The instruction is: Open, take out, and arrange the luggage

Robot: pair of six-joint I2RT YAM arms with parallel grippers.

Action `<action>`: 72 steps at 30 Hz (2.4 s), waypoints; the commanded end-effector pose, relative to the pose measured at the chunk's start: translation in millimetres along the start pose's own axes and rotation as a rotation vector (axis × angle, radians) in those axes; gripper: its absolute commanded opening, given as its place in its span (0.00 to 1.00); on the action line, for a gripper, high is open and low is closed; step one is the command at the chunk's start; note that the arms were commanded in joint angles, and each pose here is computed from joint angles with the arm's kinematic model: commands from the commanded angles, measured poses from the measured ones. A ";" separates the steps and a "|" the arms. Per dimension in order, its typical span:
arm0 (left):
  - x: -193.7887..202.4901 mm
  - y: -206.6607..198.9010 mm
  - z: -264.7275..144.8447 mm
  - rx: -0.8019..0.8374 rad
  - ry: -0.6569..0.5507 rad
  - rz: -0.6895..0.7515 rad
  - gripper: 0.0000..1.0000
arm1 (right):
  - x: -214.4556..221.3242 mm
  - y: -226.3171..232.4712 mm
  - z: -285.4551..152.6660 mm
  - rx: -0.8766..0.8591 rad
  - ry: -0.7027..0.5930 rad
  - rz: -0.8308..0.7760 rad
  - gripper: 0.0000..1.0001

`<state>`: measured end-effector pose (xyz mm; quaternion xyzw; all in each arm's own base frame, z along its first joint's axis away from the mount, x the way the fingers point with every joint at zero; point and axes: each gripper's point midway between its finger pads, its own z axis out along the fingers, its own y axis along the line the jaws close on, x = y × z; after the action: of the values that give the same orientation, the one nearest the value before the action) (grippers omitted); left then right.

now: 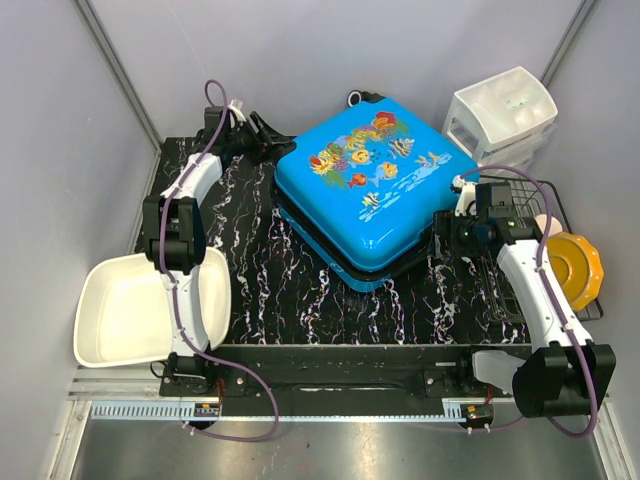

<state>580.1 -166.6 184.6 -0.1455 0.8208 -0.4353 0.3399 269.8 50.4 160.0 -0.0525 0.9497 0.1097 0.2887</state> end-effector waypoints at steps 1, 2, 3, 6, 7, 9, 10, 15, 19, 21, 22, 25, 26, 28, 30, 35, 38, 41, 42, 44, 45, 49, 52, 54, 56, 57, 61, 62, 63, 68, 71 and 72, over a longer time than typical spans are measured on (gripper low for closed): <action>-2.3 -33.3 -13.2 0.137 -0.005 0.029 0.41 | -27.8 11.6 6.3 -0.070 -0.133 -0.032 0.80; -5.7 -38.8 -24.7 0.145 -0.019 0.019 0.23 | -27.3 12.3 11.8 -0.079 -0.130 -0.031 0.79; -1.3 -19.5 -30.0 0.115 -0.013 -0.012 0.15 | -29.3 13.5 15.5 -0.084 -0.131 -0.028 0.79; 4.8 -4.5 -53.4 0.081 -0.014 -0.049 0.00 | -32.4 15.2 30.7 -0.095 -0.115 -0.023 0.76; 0.3 4.2 -63.6 0.066 -0.030 -0.062 0.00 | -34.3 16.7 34.2 -0.101 -0.117 -0.025 0.76; 6.3 18.5 -82.2 0.034 -0.029 -0.086 0.00 | -36.2 21.4 44.1 -0.117 -0.108 -0.037 0.75; 8.1 22.4 -89.4 0.025 -0.030 -0.093 0.00 | -42.4 29.5 48.1 -0.138 -0.128 -0.064 0.75; 13.9 48.8 -140.3 -0.048 -0.090 -0.145 0.00 | -72.4 55.7 78.6 -0.205 -0.159 -0.142 0.75; 24.7 60.4 -168.1 -0.090 -0.105 -0.165 0.00 | -119.3 65.6 105.8 -0.218 -0.243 -0.209 0.75; 38.3 62.4 -175.2 -0.103 -0.093 -0.158 0.00 | -148.9 64.6 120.0 -0.205 -0.276 -0.254 0.75; 42.9 64.0 -177.5 -0.106 -0.089 -0.165 0.00 | -175.9 66.6 115.3 -0.191 -0.327 -0.279 0.75; 59.1 64.6 -183.5 -0.113 -0.073 -0.185 0.00 | -207.8 65.0 123.8 -0.169 -0.367 -0.317 0.76; 60.1 61.6 -187.6 -0.112 -0.081 -0.173 0.00 | -211.6 64.3 125.5 -0.167 -0.369 -0.323 0.78; 58.4 58.2 -194.1 -0.117 -0.100 -0.166 0.00 | -219.8 62.8 118.7 -0.147 -0.390 -0.331 0.83; 50.6 46.1 -203.7 -0.101 -0.138 -0.139 0.00 | -224.6 59.9 103.3 -0.123 -0.417 -0.326 0.88; 41.1 18.6 -221.7 -0.062 -0.190 -0.142 0.00 | -217.8 69.9 47.2 -0.147 -0.489 -0.331 0.95; 38.0 5.9 -229.7 -0.043 -0.212 -0.165 0.00 | -212.1 77.4 12.4 -0.170 -0.536 -0.353 0.98; 31.1 -10.3 -238.1 -0.014 -0.240 -0.184 0.00 | -195.8 86.9 -14.6 -0.212 -0.553 -0.414 0.98; 29.0 -15.0 -240.2 -0.003 -0.246 -0.190 0.00 | -185.9 93.9 -20.1 -0.256 -0.544 -0.441 0.98; 22.2 -32.2 -244.6 0.039 -0.256 -0.190 0.00 | -167.5 102.5 -35.9 -0.311 -0.552 -0.473 0.96; 19.2 -37.3 -246.0 0.051 -0.259 -0.189 0.00 | -156.8 113.7 -42.6 -0.382 -0.549 -0.500 0.95; 2.5 -58.4 -249.9 0.101 -0.268 -0.204 0.00 | -109.9 140.3 -54.6 -0.533 -0.534 -0.614 0.80; -8.9 -74.7 -253.2 0.154 -0.284 -0.227 0.00 | -82.7 156.5 -42.4 -0.548 -0.492 -0.731 0.72; -16.9 -88.4 -255.3 0.205 -0.289 -0.250 0.00 | -74.7 161.7 -37.3 -0.538 -0.491 -0.801 0.69; -21.0 -95.7 -256.3 0.235 -0.276 -0.299 0.00 | -65.4 174.4 -32.1 -0.560 -0.485 -0.859 0.67; -25.1 -100.6 -257.1 0.257 -0.281 -0.299 0.00 | -66.0 179.2 -30.9 -0.559 -0.496 -0.883 0.63; -41.6 -114.7 -259.9 0.299 -0.305 -0.293 0.00 | -52.6 208.6 -16.1 -0.577 -0.510 -1.017 0.56; -45.1 -118.6 -261.0 0.312 -0.310 -0.296 0.00 | -44.6 222.8 -12.2 -0.578 -0.522 -1.079 0.54; -46.8 -121.7 -262.0 0.322 -0.310 -0.295 0.00 | -63.4 223.8 -6.7 -0.478 -0.596 -1.089 0.54; -53.1 -132.5 -265.9 0.354 -0.316 -0.288 0.02 | -100.7 240.5 25.0 -0.260 -0.750 -1.103 0.59; -50.4 -135.9 -268.6 0.362 -0.316 -0.282 0.04 | -137.4 242.6 33.9 -0.101 -0.832 -1.071 0.59; -49.4 -135.4 -269.1 0.362 -0.315 -0.280 0.05 | -156.4 241.2 26.4 -0.035 -0.903 -1.037 0.59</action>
<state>439.7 -48.1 339.4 -0.3330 0.6836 -0.5426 0.3569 310.1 299.7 190.1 -0.5572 0.6304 0.1069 0.5299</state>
